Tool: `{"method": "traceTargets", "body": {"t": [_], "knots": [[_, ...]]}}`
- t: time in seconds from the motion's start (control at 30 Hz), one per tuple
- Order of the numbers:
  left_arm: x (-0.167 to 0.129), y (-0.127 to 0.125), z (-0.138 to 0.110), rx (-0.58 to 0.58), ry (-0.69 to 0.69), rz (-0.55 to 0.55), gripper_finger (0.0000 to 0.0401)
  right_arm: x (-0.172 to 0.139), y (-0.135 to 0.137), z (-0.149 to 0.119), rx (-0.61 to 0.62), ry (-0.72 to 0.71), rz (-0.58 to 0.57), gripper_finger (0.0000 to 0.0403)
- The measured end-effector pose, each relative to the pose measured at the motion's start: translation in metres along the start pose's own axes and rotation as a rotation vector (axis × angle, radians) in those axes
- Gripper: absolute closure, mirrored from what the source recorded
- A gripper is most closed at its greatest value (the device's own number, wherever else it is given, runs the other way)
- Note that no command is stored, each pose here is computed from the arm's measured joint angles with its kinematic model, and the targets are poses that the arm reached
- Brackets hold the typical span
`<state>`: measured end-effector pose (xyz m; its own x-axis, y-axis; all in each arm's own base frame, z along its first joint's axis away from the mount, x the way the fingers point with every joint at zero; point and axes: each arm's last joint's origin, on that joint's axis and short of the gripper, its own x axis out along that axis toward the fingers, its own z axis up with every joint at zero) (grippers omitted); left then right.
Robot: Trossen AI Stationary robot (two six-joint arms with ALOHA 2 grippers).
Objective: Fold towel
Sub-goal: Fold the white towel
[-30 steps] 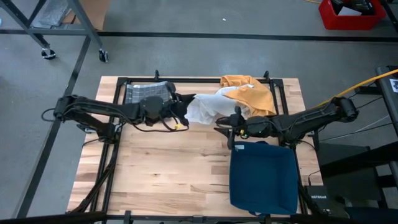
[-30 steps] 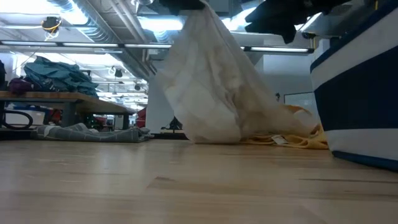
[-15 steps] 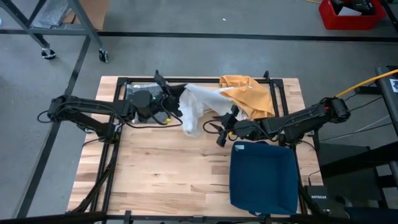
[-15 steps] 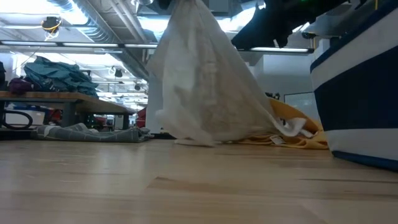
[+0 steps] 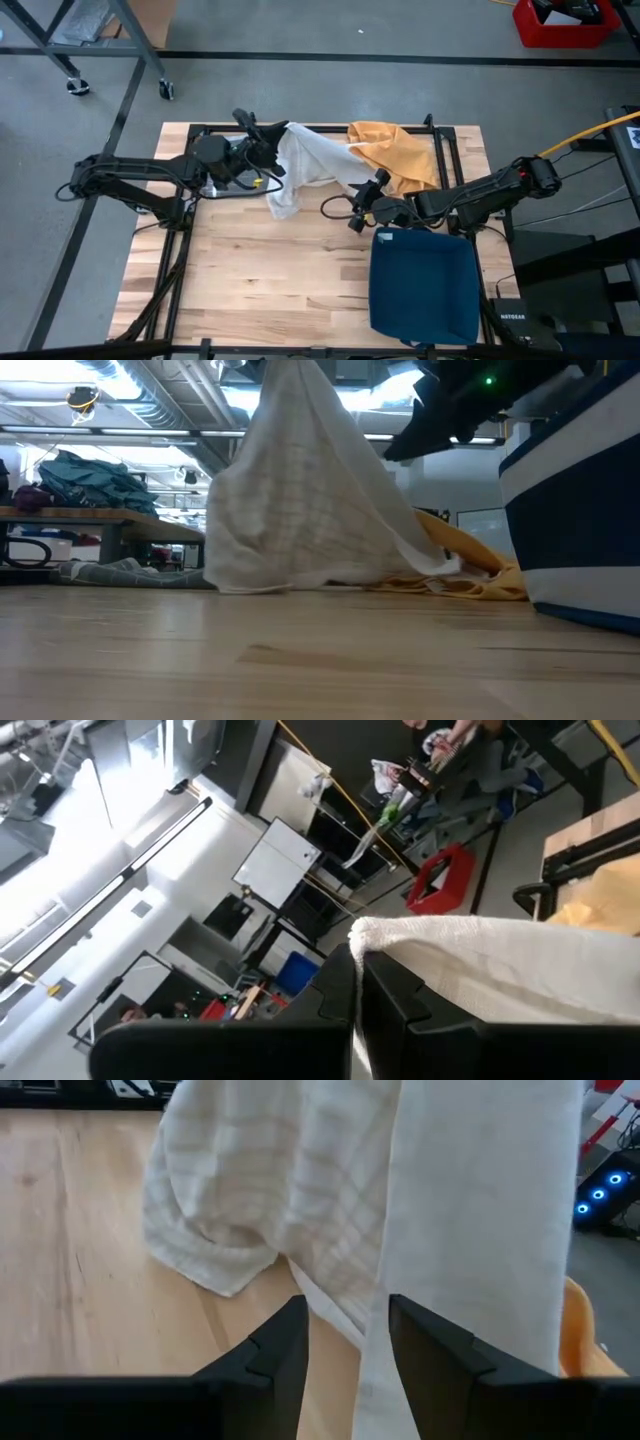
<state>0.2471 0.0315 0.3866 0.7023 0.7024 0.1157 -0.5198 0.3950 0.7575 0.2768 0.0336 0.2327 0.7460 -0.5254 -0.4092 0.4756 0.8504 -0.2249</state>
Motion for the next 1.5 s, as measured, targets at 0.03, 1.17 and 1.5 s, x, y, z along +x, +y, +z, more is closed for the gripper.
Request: {"method": "traceTargets", "body": {"t": [0.03, 1.17, 1.5], "knots": [[-0.001, 0.001, 0.0, -0.002, -0.001, 0.002, 0.0401, 0.001, 0.0, 0.0, -0.001, 0.001, 0.0, 0.026], [0.002, -0.054, 0.005, -0.2, -0.123, -0.427, 0.0401, 0.017, -0.025, 0.093, 0.26, -0.504, 0.13, 0.026], [0.007, -0.056, 0.001, -0.148, -0.108, -0.419, 0.0401, 0.024, -0.015, 0.099, 0.203, -0.375, 0.267, 0.026]]}}
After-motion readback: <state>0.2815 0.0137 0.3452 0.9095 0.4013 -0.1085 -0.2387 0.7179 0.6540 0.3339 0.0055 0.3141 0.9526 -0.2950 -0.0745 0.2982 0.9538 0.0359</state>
